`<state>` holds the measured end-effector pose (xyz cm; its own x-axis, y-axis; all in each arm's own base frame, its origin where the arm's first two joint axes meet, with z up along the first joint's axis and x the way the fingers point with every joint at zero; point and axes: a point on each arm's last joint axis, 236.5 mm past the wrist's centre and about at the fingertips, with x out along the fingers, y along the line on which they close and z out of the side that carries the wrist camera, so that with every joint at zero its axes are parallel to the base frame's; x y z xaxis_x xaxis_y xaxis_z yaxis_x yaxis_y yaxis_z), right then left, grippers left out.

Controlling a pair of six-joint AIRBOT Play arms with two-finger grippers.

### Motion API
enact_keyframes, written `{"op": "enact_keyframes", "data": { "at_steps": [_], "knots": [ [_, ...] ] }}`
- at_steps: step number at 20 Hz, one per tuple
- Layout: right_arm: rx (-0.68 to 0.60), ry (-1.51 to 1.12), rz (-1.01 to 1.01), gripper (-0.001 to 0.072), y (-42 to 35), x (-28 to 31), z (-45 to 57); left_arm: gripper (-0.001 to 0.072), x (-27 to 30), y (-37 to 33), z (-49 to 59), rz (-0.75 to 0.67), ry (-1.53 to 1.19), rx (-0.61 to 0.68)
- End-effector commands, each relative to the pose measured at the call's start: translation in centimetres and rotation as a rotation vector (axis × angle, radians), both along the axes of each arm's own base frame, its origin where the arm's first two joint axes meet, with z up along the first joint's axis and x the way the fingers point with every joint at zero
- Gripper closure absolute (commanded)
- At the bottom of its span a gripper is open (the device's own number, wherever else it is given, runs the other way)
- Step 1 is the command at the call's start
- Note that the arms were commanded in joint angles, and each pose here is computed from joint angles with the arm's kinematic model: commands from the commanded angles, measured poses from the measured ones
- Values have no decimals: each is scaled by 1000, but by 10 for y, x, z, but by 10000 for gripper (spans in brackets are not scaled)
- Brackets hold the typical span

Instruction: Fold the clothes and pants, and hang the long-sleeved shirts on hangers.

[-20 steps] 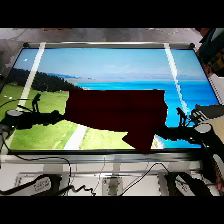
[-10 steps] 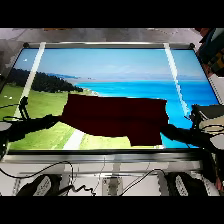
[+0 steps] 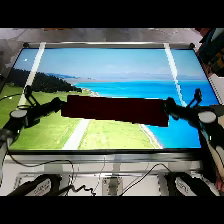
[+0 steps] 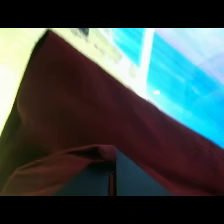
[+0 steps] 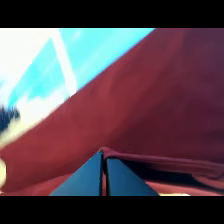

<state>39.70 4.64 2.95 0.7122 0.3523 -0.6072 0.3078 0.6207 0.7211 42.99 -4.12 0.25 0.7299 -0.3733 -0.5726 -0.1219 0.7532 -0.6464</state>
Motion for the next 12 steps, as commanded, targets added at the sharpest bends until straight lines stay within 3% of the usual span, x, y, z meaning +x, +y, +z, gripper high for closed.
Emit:
{"op": "enact_keyframes", "data": {
  "at_steps": [1,3,4,5,6,7,12],
  "knots": [
    [-23,-27,-94,692,-28,70,-7,692,43,3,-17,21,18,-6],
    [-36,-33,-124,691,-39,99,-15,662,63,2,-28,10,32,-10],
    [-38,-25,-126,645,-41,109,-22,438,71,0,-30,0,33,-14],
    [-37,-13,-124,438,-42,116,-30,73,77,-2,-29,-11,31,-18],
    [-32,5,-114,199,-40,117,-37,5,80,-3,-28,-21,26,-17],
    [-33,18,-103,71,-39,116,-41,0,80,-2,-27,-22,23,-12],
    [-196,117,79,69,-35,86,-66,4,39,23,-61,-139,184,84]
  ]
}}
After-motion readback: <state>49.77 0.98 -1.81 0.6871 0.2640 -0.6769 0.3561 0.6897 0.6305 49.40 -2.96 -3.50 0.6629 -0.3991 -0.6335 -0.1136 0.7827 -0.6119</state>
